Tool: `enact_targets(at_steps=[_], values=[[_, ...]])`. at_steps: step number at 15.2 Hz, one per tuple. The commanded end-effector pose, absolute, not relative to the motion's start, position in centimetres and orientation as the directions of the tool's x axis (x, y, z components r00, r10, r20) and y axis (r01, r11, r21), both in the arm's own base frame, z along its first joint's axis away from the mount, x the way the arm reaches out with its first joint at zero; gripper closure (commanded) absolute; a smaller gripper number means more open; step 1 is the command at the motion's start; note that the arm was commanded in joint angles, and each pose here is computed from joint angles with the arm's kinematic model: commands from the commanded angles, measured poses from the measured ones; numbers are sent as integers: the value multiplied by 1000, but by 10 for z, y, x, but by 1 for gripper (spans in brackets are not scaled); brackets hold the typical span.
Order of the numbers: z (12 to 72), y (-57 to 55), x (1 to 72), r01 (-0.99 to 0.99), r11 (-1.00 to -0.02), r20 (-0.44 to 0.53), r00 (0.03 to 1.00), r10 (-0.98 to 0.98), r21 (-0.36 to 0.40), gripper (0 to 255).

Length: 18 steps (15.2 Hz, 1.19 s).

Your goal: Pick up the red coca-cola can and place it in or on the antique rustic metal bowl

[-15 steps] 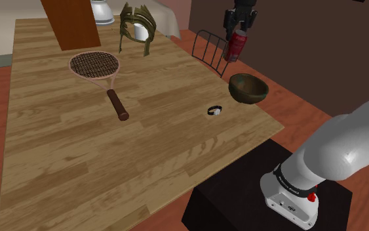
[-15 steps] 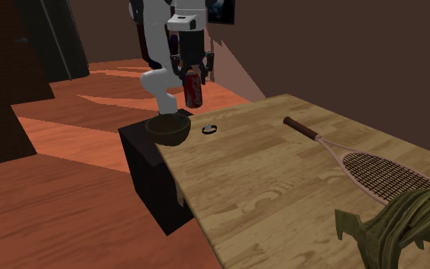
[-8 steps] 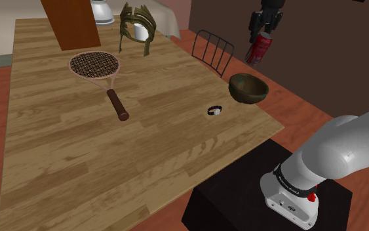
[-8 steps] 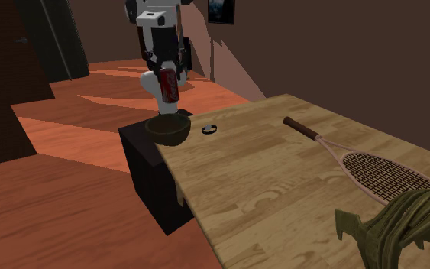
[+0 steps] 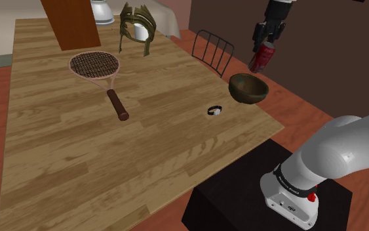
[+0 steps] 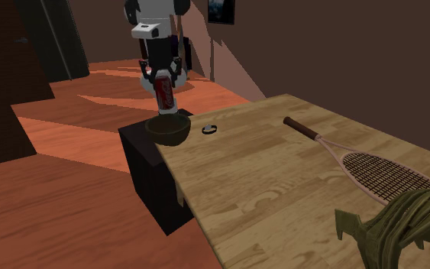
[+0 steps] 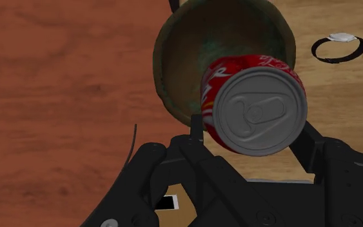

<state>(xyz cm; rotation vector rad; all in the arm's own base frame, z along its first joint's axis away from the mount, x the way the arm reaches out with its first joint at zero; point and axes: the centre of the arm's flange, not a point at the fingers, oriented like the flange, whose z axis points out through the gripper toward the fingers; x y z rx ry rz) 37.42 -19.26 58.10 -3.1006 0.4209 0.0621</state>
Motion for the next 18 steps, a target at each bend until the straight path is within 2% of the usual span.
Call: enact_targets(at_steps=[1,12,18], values=[[570,-194,375,-267,-964,-40,963,-266,-6,255],[511,-194,375,-267,-964,-40,963,-266,-6,255],[511,-194,375,-267,-964,-40,963,-266,-6,255]])
